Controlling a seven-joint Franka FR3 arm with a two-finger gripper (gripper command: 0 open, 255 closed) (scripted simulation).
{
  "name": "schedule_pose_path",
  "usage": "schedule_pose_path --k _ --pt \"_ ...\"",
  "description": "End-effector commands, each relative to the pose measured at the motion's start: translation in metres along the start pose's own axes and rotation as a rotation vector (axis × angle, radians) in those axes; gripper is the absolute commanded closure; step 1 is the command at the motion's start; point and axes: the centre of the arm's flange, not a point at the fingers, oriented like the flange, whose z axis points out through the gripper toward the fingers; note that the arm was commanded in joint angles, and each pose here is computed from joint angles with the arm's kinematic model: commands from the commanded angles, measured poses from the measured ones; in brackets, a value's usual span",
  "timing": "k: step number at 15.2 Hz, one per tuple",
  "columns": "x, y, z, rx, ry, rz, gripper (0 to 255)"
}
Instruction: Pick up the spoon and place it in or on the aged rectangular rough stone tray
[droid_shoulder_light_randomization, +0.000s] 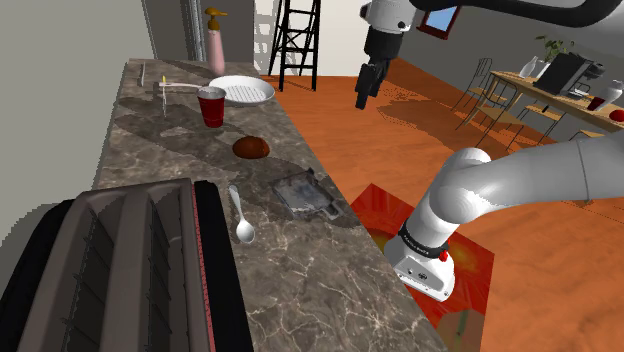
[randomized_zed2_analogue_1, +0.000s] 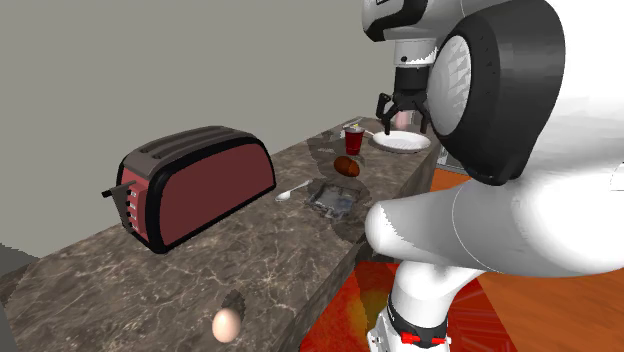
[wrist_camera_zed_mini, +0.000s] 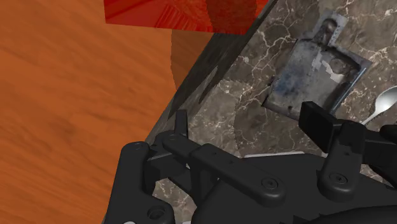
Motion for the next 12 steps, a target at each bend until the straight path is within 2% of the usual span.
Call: schedule_pose_path --k 1,12 --pt "0.000 0.000 0.000 0.000 0.000 0.000 0" --pt "0.045 -0.101 0.078 0.089 -0.029 0.226 0"
